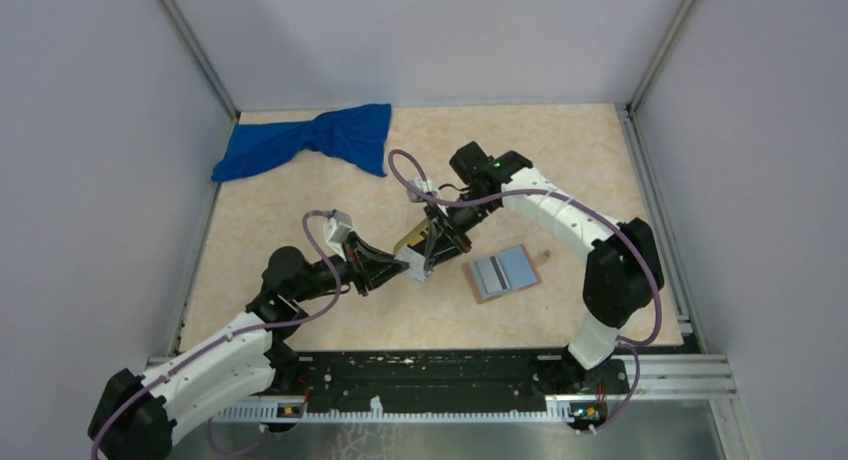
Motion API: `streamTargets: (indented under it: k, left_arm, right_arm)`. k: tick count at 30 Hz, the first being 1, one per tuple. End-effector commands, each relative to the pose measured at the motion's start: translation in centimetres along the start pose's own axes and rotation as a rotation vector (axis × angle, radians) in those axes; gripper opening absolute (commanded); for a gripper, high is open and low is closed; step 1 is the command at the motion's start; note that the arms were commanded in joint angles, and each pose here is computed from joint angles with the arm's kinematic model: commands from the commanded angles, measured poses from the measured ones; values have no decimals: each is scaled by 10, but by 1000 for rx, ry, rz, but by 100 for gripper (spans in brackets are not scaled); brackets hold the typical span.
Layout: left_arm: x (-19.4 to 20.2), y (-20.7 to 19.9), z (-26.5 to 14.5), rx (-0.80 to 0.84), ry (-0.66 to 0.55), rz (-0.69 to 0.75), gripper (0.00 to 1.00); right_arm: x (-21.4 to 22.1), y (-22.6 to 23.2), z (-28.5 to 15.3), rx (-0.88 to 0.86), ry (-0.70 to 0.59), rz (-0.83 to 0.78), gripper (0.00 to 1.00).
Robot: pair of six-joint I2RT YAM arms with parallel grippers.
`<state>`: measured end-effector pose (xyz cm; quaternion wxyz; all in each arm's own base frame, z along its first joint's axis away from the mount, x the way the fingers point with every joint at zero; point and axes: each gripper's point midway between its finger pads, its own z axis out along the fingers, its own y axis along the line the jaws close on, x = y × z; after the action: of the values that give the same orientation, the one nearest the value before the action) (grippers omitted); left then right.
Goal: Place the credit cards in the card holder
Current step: Pick up the credit card from the storage box.
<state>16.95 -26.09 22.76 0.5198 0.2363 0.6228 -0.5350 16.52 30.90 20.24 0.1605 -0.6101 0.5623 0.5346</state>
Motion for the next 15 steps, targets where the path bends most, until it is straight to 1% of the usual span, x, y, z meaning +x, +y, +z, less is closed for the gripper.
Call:
streamTargets:
  k: [1,3,5,6,7,8,9,10,11,13,14,15]
  left_arm:
    - [1,-8,4,62,54,33,14]
    - [1,-11,6,84,65,36,0]
    - [0,-13,6,95,66,39,0]
    - [0,-13,6,95,62,37,0]
    - [-1,-13,5,93,54,34,0]
    - [0,-12,5,92,47,26,0]
    - [2,-13,4,97,39,10,0]
    - [4,-14,3,106,27,-11,0]
    - [10,-16,3,123,28,-67,0]
    - [22,-17,6,144,62,-173,0]
    - [27,-17,10,157,87,-217,0]
    - [33,-18,16,171,105,-261,0]
  right_arm:
    - [-16,6,-2,-16,-17,-82,0]
    - [-16,5,-2,-12,-14,-84,0]
    - [-15,2,-3,4,-1,-85,0]
    - [-15,-1,-4,22,9,-85,13]
    - [-16,-4,-7,48,22,-87,32]
    - [-20,-6,-13,89,35,-102,54]
    - [-24,-9,-21,140,41,-119,90]
    - [-26,-16,-33,220,41,-123,97]
    - [-31,-23,-49,310,7,-90,98]
    - [-44,-40,-92,508,-101,-113,99]
    - [-43,-42,-116,594,-145,-121,99]
    - [-33,-46,-142,686,-179,-100,99]
